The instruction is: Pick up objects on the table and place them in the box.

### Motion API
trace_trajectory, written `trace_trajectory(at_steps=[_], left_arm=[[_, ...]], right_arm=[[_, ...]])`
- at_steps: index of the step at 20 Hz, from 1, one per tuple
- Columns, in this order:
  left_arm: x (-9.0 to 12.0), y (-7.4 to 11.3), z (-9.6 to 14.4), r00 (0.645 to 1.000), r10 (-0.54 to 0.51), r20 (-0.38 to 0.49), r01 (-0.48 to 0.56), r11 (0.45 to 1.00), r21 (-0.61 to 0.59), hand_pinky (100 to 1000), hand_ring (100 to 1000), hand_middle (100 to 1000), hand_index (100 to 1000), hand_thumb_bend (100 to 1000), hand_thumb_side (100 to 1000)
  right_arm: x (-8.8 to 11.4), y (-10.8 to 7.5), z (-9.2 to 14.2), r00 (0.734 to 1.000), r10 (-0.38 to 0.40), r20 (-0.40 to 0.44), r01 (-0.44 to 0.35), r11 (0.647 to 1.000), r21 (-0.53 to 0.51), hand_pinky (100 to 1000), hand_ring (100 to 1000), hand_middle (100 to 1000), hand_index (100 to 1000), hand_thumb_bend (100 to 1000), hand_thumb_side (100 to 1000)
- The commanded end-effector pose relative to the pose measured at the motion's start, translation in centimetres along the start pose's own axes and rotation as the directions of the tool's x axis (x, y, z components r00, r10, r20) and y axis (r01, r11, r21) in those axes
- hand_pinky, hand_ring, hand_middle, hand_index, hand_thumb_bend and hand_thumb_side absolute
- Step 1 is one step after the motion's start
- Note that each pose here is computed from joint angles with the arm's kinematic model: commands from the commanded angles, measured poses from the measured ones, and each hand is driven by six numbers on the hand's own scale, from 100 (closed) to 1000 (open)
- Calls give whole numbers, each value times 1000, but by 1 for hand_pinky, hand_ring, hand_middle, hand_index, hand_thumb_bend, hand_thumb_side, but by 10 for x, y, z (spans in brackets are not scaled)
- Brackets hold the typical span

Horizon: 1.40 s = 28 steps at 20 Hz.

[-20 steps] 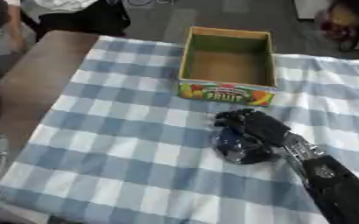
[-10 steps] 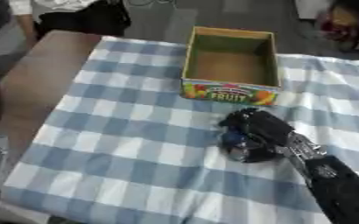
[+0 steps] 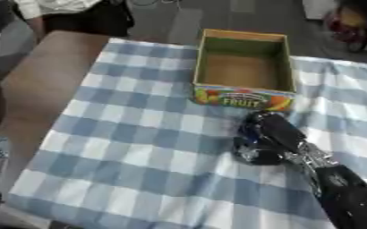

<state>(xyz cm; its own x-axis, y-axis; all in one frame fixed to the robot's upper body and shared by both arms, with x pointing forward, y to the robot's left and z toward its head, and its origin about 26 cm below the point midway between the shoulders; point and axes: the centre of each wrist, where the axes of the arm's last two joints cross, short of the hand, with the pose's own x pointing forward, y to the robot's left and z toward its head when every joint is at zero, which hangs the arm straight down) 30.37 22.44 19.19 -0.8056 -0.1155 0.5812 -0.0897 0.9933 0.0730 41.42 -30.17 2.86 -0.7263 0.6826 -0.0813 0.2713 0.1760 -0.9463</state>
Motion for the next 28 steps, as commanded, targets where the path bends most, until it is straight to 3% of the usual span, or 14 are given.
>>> trace_trajectory(at_steps=[1,10,12,13,23,24,25,28], left_arm=[[6,3,-5,1000,-3,29,3,1000,-3,855,748,865,852,287,1000],[6,3,-5,1000,-4,30,4,1000,-4,855,748,865,852,288,1000],[6,3,-5,1000,-4,29,4,1000,-4,855,748,865,852,287,1000],[6,3,-5,1000,-5,28,5,1000,-5,855,748,865,852,287,1000],[5,3,-5,1000,-7,27,7,1000,-7,855,748,865,852,288,1000],[5,3,-5,1000,-7,27,7,1000,-7,855,748,865,852,288,1000],[5,3,-5,1000,-7,28,7,1000,-7,855,748,865,852,287,1000],[5,3,-5,1000,-8,27,8,1000,-6,855,748,865,852,287,1000]], right_arm=[[0,0,2,997,-42,59,48,993,-111,100,100,100,148,100,999],[5,-8,-8,997,-59,55,68,980,-187,100,100,100,137,100,957],[6,-14,-12,997,-49,53,59,979,-197,100,100,100,137,100,1000],[7,-17,-14,998,-45,55,55,978,-199,100,100,100,137,100,956],[9,-50,-24,998,-45,47,55,967,-247,100,100,100,136,100,949],[9,-54,-25,998,-44,39,53,965,-258,100,100,100,136,100,988],[8,-58,-25,999,-45,30,51,961,-271,100,100,100,136,100,948],[4,-68,-26,998,-57,-2,54,950,-308,100,100,100,135,100,948]])
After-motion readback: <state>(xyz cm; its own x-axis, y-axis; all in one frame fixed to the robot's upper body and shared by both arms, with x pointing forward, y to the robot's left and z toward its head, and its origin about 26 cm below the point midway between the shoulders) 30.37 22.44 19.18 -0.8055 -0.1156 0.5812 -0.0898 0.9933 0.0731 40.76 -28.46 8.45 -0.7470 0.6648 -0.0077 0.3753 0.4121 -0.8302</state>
